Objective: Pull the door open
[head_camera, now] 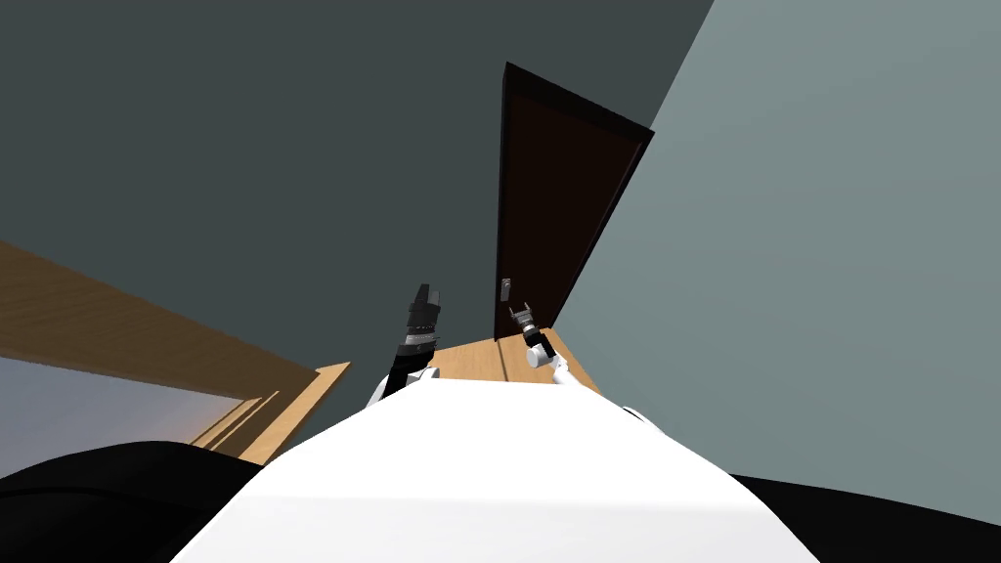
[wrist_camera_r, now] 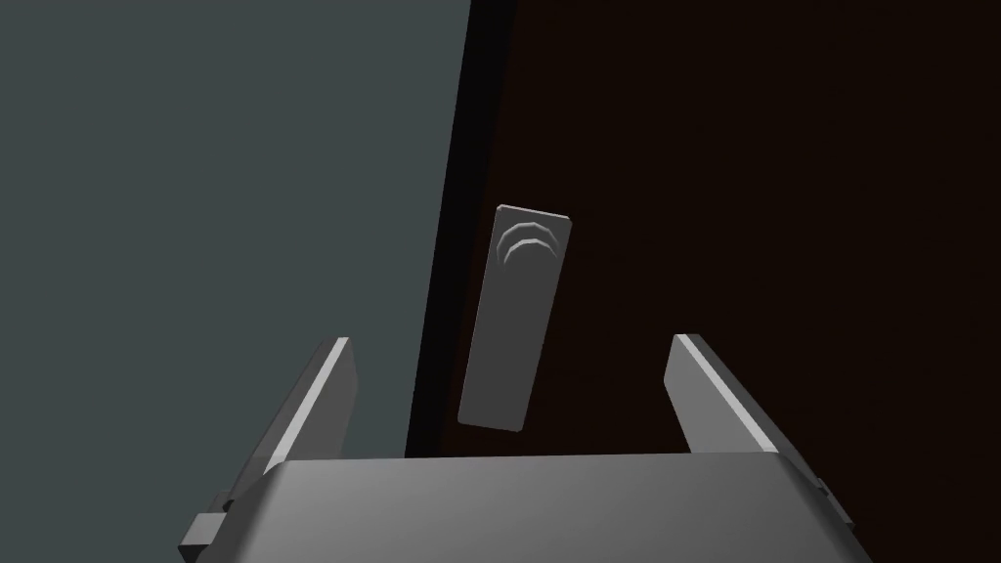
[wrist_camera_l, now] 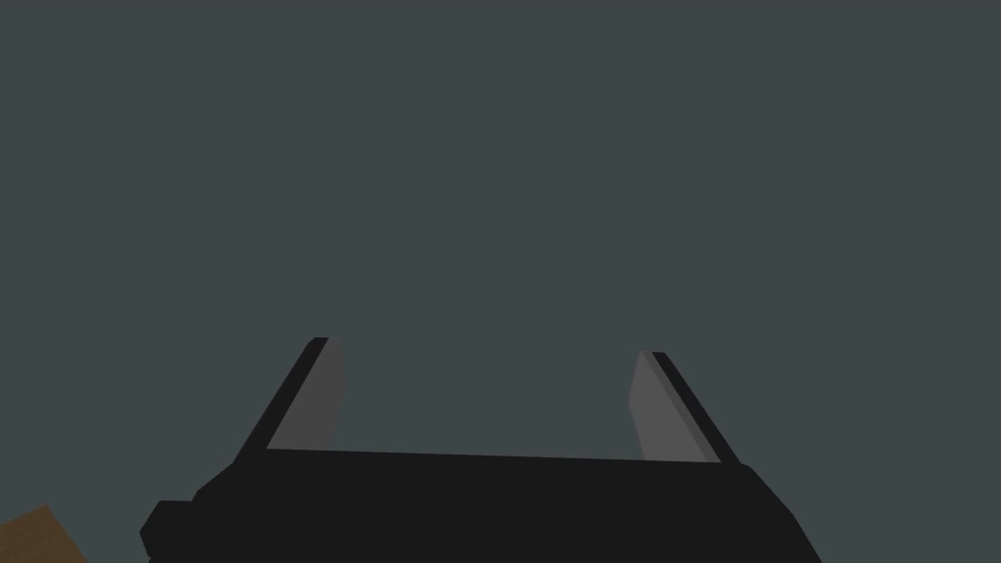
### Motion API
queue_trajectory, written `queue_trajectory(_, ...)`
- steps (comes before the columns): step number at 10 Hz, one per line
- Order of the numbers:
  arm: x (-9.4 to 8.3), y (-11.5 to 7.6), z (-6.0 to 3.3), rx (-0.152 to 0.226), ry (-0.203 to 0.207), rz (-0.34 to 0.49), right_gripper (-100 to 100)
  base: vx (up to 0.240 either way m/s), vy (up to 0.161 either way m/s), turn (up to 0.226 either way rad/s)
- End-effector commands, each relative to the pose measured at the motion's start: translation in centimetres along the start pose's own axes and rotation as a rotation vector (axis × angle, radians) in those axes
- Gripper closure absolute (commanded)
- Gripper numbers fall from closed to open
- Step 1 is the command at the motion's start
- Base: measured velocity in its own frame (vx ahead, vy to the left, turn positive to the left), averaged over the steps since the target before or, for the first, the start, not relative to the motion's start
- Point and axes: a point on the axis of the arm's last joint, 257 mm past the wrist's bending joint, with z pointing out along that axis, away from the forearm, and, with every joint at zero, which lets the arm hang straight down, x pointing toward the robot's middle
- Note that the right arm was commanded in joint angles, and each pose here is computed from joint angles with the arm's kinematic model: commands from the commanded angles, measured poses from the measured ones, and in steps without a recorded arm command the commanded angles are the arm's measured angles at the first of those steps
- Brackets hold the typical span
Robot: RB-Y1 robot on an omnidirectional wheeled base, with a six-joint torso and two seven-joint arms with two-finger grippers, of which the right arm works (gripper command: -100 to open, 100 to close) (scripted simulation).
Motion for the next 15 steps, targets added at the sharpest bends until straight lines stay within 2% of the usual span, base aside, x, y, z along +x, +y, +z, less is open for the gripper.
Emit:
queue_trajectory(1,-1.0,0.2,0.14,0.009,-0.024,0.030,-100,0.093,0.044,-0.037)
queue_trajectory(6,-3.5,1.0,0.53,0.021,-0.085,0.098,-100,0.097,0.043,-0.033)
queue_trajectory(11,-6.3,2.6,0.89,0.016,-0.155,0.170,-100,0.125,0.053,-0.038)
queue_trajectory(13,-6.5,2.6,0.94,0.015,-0.158,0.172,-100,0.093,0.060,-0.016)
queue_trajectory(14,-7.2,5.0,0.38,-0.016,-0.167,0.173,-100,0.073,0.073,0.257)
queue_trajectory(15,-7.4,6.1,0.11,-0.031,-0.170,0.173,-100,0.105,0.090,0.216)
